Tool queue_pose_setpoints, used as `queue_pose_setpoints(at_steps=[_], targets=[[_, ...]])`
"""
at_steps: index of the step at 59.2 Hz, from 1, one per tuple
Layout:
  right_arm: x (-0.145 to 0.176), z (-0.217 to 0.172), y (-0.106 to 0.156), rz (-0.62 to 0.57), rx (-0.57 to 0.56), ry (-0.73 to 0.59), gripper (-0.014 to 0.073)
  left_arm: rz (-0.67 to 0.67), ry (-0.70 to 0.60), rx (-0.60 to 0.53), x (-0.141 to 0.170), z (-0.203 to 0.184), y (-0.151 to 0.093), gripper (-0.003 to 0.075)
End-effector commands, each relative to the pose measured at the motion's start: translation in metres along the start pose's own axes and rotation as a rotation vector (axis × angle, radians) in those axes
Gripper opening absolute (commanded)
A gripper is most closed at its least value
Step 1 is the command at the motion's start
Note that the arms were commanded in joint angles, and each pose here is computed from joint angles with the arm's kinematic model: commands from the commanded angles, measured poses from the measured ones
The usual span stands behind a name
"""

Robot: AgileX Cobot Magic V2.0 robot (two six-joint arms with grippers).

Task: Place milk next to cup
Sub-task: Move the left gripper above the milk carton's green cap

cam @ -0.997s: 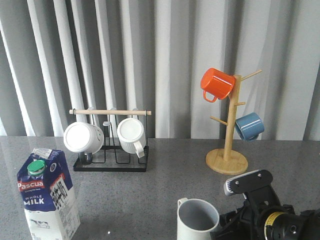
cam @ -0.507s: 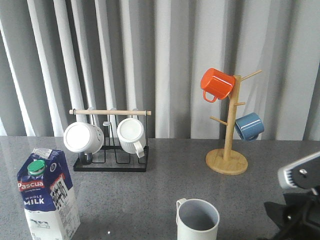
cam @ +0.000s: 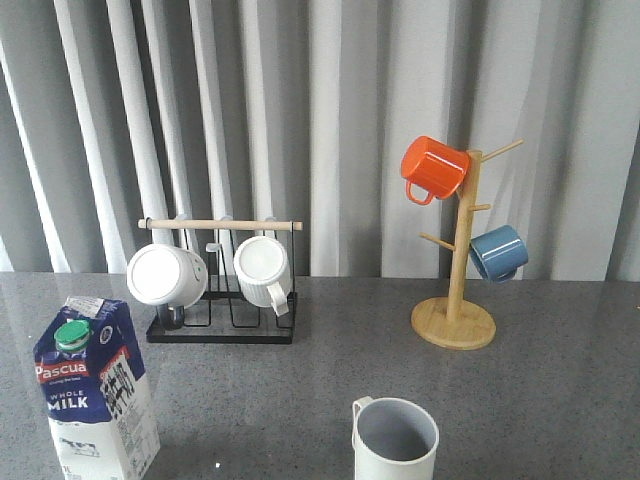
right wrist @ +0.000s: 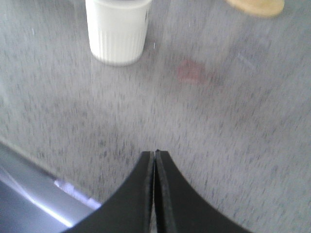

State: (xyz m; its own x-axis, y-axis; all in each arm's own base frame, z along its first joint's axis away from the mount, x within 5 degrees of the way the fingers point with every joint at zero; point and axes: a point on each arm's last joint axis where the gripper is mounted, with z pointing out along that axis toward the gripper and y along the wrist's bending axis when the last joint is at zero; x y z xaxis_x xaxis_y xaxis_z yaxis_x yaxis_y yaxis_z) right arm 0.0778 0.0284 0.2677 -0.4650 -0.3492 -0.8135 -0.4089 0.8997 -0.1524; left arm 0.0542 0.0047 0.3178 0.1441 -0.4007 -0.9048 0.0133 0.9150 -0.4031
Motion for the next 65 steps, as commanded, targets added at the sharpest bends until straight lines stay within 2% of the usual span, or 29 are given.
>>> queue_pose_setpoints(at_steps=[1, 5, 13, 24, 32, 39, 48, 65], targets=[[0.002, 0.0, 0.002, 0.015, -0.02, -0.106, -0.0007, -0.005, -0.063, 0.054, -0.013, 0.002, -0.008, 0.0363], [0.001, -0.002, 0.002, 0.033, -0.03, -0.149, -0.0006, -0.005, -0.058, 0.054, -0.014, 0.004, -0.009, 0.0366], [0.002, -0.003, 0.002, 0.033, -0.027, -0.146, -0.0006, 0.022, -0.049, 0.032, -0.028, 0.009, -0.014, 0.0414], [0.002, -0.003, 0.002, 0.033, -0.028, -0.147, -0.0006, 0.215, -0.052, 0.002, -0.066, 0.021, -0.029, 0.0519], [0.002, -0.003, 0.002, 0.034, -0.028, -0.147, -0.0006, 0.333, 0.069, -0.025, -0.092, 0.041, -0.042, 0.0536], [0.001, -0.003, 0.002, 0.034, -0.029, -0.151, -0.0006, 0.402, 0.259, 0.064, -0.108, 0.064, -0.063, 0.0536], [0.001, -0.003, 0.002, 0.035, -0.031, -0.151, -0.0006, 0.398, 0.487, 0.217, -0.116, 0.1, -0.087, 0.0536], [0.001, -0.003, 0.003, 0.04, -0.036, -0.15, -0.0006, 0.363, 0.47, 0.223, -0.128, 0.13, -0.095, 0.0536]])
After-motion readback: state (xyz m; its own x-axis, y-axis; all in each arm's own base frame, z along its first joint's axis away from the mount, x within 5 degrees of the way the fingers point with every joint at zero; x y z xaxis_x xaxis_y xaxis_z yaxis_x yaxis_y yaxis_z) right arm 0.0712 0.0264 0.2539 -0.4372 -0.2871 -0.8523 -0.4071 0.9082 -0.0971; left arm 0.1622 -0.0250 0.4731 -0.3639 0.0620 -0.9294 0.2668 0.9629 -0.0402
